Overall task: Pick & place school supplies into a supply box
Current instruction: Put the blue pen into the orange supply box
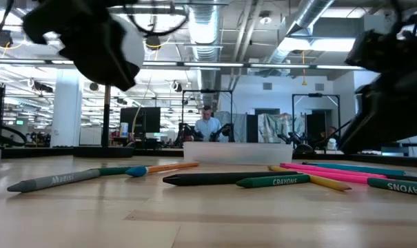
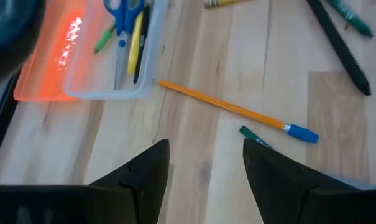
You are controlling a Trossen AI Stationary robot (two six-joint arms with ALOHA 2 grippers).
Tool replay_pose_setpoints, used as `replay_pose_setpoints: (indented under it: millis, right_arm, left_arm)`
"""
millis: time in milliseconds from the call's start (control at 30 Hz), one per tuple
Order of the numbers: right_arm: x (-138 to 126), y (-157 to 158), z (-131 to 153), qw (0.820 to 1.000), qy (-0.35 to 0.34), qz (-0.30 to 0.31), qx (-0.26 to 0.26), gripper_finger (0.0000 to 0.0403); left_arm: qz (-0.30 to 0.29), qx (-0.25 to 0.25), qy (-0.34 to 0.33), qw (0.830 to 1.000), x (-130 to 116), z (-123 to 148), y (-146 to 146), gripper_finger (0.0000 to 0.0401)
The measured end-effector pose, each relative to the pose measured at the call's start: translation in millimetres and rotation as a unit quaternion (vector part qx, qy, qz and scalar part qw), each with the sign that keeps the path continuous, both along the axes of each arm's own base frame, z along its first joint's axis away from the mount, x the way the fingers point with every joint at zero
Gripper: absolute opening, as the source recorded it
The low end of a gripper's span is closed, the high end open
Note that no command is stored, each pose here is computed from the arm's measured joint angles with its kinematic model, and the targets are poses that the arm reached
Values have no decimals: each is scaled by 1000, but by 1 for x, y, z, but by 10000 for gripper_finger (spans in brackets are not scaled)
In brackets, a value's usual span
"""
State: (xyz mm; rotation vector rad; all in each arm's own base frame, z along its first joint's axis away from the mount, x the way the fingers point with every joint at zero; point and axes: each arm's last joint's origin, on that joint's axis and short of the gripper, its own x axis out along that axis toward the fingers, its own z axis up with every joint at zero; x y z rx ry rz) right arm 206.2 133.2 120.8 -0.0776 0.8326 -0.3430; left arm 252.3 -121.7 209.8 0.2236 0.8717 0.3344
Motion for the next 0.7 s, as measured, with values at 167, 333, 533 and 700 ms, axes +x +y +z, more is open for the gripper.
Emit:
replay_pose_setpoints:
  millis: [167, 333, 533, 700]
  right_arm:
    - [16, -12, 5, 999, 23, -2, 27, 111]
    - [26, -25, 6, 996, 49, -10, 76, 111]
    - [29, -33, 5, 993, 60, -23, 103, 111]
    - [26, -36, 3, 990, 78, -40, 112, 111]
  left_arm:
    - [19, 0, -61, 998, -24, -19, -7, 200]
    - [32, 0, -87, 996, -39, -35, -13, 200]
    - [37, 8, -110, 993, -55, -48, -18, 200]
    - [41, 1, -118, 992, -65, -54, -21, 200]
